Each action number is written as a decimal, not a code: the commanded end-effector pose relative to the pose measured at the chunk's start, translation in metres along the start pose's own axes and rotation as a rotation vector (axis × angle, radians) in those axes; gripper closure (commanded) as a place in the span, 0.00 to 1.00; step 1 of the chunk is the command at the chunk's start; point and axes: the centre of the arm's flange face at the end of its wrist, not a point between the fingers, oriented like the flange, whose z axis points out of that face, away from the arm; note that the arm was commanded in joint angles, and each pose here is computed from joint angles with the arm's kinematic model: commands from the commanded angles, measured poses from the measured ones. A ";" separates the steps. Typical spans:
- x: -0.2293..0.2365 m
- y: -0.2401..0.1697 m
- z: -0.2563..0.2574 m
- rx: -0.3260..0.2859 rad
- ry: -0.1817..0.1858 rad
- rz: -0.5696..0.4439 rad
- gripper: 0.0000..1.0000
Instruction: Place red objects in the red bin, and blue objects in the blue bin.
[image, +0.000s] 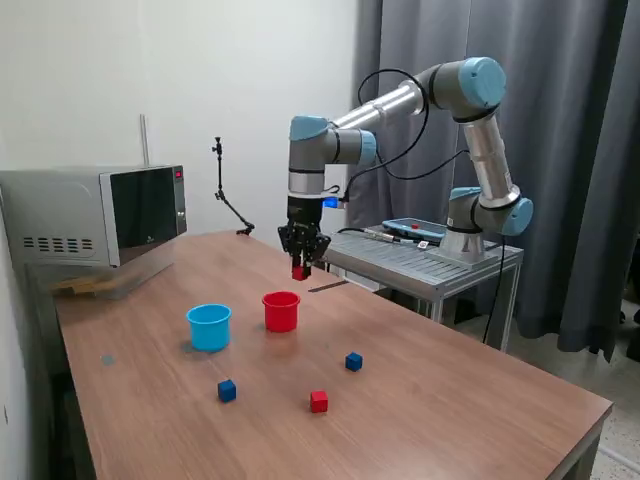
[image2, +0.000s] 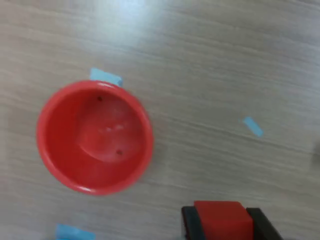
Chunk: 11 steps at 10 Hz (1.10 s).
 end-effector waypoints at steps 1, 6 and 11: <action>-0.028 -0.006 0.006 0.009 0.005 0.071 1.00; -0.071 -0.018 0.015 0.014 0.015 0.199 1.00; -0.090 -0.021 0.023 0.017 0.017 0.236 1.00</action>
